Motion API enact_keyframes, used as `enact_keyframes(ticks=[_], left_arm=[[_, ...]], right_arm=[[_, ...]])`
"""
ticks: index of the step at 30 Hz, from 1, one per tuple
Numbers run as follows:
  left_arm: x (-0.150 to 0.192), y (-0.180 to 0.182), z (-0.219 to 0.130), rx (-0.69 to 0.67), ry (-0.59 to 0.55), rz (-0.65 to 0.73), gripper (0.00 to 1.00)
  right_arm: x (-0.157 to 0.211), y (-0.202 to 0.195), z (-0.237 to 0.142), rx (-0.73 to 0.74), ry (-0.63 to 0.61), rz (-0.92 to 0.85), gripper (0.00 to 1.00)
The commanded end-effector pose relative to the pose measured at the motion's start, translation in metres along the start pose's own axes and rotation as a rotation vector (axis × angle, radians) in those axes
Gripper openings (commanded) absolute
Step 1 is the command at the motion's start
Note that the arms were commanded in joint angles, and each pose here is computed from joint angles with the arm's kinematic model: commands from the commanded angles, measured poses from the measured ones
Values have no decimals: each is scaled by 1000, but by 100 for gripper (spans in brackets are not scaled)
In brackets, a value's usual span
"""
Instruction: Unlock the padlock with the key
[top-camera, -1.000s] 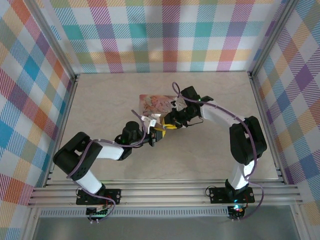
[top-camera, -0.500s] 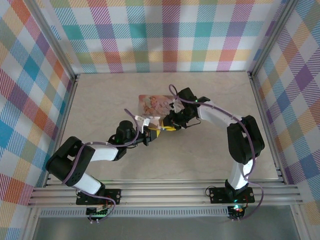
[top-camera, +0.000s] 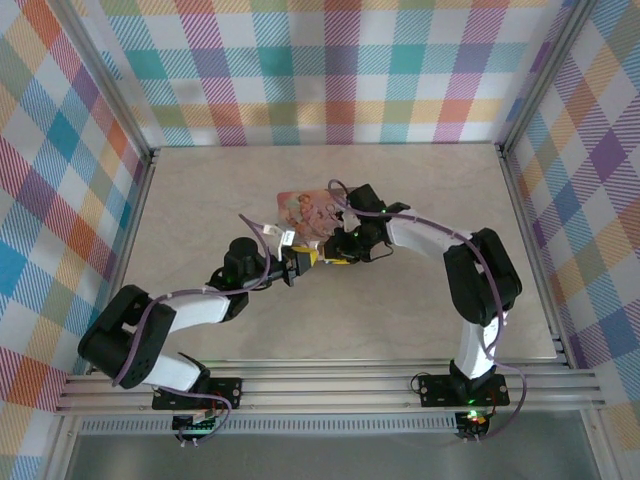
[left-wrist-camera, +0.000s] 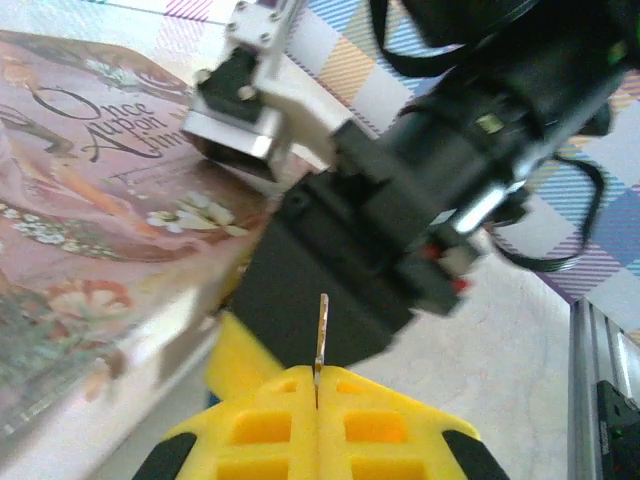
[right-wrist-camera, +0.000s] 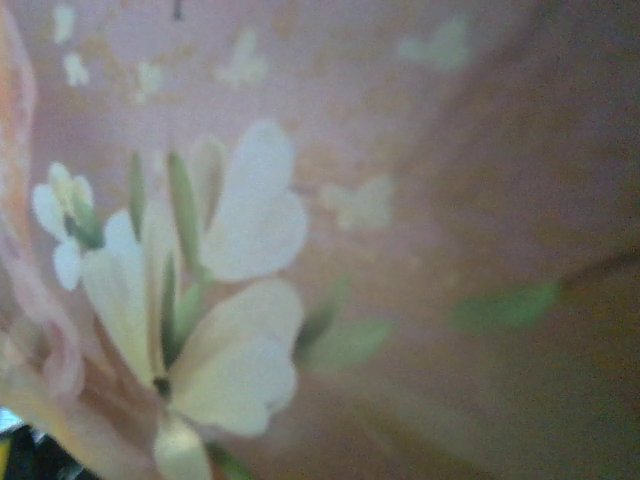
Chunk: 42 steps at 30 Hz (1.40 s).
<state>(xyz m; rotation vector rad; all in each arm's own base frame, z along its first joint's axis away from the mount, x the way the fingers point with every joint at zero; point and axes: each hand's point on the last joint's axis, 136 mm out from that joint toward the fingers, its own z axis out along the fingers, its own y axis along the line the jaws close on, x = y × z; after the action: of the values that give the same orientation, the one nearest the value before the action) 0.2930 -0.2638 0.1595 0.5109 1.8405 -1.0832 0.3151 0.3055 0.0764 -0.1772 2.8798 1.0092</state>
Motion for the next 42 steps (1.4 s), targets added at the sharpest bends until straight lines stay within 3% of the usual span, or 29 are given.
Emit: enact_keyframes(ticks=[1, 4, 9, 12, 18, 25, 30, 42], left_arm=[[-4, 0, -9, -20, 27, 34, 0], [-3, 1, -14, -31, 59, 24, 0], [-6, -2, -19, -10, 113, -8, 0], [-13, -11, -21, 18, 160, -18, 0], [-27, -40, -31, 135, 242, -16, 0], [-51, -75, -45, 248, 283, -6, 0], [-61, -92, -56, 285, 315, 13, 0], [-59, -110, -65, 370, 341, -16, 0]], right_arm=[[16, -35, 26, 77, 41, 173, 2], [4, -33, 28, 66, -22, 166, 12], [-1, -11, 23, -36, -33, 126, 44], [10, 2, 9, -92, -20, 68, 51], [39, 21, -38, -128, -44, -124, 52], [57, 91, -124, -340, -189, -422, 40], [65, 132, -168, -514, -253, -515, 47], [72, 162, -169, -657, -158, -523, 50]])
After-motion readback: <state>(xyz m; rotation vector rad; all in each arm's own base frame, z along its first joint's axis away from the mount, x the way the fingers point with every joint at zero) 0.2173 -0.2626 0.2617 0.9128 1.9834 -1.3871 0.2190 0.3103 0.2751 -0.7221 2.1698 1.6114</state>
